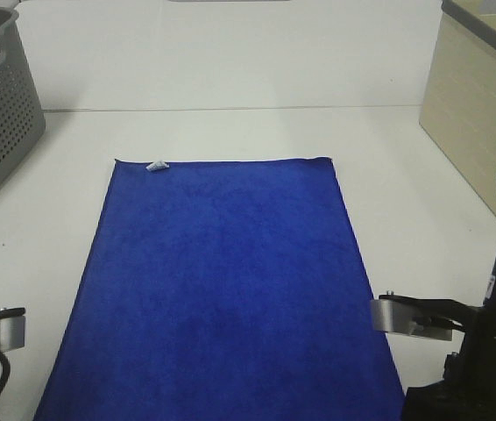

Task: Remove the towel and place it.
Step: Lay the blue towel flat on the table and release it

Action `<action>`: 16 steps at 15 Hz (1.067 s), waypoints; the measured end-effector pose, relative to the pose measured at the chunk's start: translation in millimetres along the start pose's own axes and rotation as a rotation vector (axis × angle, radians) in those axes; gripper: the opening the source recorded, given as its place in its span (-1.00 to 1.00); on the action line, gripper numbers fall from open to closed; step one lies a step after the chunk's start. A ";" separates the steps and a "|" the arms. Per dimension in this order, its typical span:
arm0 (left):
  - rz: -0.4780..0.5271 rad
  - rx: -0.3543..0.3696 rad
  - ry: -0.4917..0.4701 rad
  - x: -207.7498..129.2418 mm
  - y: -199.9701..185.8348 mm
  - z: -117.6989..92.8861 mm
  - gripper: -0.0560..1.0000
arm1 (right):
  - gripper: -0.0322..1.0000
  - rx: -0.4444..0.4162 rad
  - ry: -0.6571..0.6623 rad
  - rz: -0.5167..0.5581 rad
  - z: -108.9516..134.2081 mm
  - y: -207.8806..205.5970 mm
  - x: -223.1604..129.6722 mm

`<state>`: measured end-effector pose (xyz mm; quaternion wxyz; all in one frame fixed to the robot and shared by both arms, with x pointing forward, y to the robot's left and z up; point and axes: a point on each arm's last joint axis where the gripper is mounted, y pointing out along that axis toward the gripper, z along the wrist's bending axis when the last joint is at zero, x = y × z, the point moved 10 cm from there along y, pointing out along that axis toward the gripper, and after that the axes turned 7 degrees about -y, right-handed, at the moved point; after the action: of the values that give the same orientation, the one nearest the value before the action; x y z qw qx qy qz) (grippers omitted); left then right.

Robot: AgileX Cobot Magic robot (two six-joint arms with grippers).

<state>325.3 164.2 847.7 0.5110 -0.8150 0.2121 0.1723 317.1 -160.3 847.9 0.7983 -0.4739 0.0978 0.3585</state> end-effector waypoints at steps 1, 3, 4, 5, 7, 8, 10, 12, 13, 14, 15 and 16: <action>0.010 0.004 -0.003 3.1 -0.2 0.0 -0.89 | -0.91 0.006 0.003 0.023 -2.7 3.9 1.8; 0.041 0.022 -0.007 11.7 -0.1 1.6 -0.89 | -0.91 0.024 0.024 0.057 -7.4 12.8 7.2; 0.061 0.028 -0.015 15.1 1.5 3.0 -0.89 | -0.91 0.033 0.036 0.083 -9.9 17.5 8.5; 0.084 0.035 -0.017 18.2 3.7 4.9 -0.89 | -0.91 0.043 0.039 0.100 -11.7 21.3 10.3; 0.138 0.045 -0.021 21.7 10.9 10.2 -0.89 | -0.91 0.064 0.035 0.118 -12.1 26.1 12.5; 0.166 0.048 -0.031 22.3 15.2 13.0 -0.89 | -0.91 0.066 0.034 0.121 -12.7 27.3 13.3; 0.205 0.052 -0.041 23.4 22.2 17.6 -0.89 | -0.91 0.072 0.028 0.118 -12.3 27.9 14.4; 0.230 0.055 -0.043 24.6 27.7 21.4 -0.89 | -0.91 0.074 0.030 0.109 -11.9 28.2 16.2; 0.234 0.055 -0.044 24.7 28.5 22.0 -0.89 | -0.91 0.072 0.031 0.101 -12.4 28.4 17.7; 0.235 0.056 -0.043 24.8 28.8 22.3 -0.89 | -0.91 0.071 0.031 0.098 -12.5 28.4 18.2; 0.234 0.056 -0.043 24.9 28.8 22.4 -0.89 | -0.91 0.072 0.031 0.098 -12.4 28.4 18.3; 0.234 0.056 -0.043 24.9 28.8 22.4 -0.89 | -0.91 0.072 0.031 0.098 -12.4 28.4 18.3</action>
<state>330.0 169.1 804.0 0.5145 -0.7661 0.2997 0.2420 313.7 -153.4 812.7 0.7947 -0.4451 0.1462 0.3859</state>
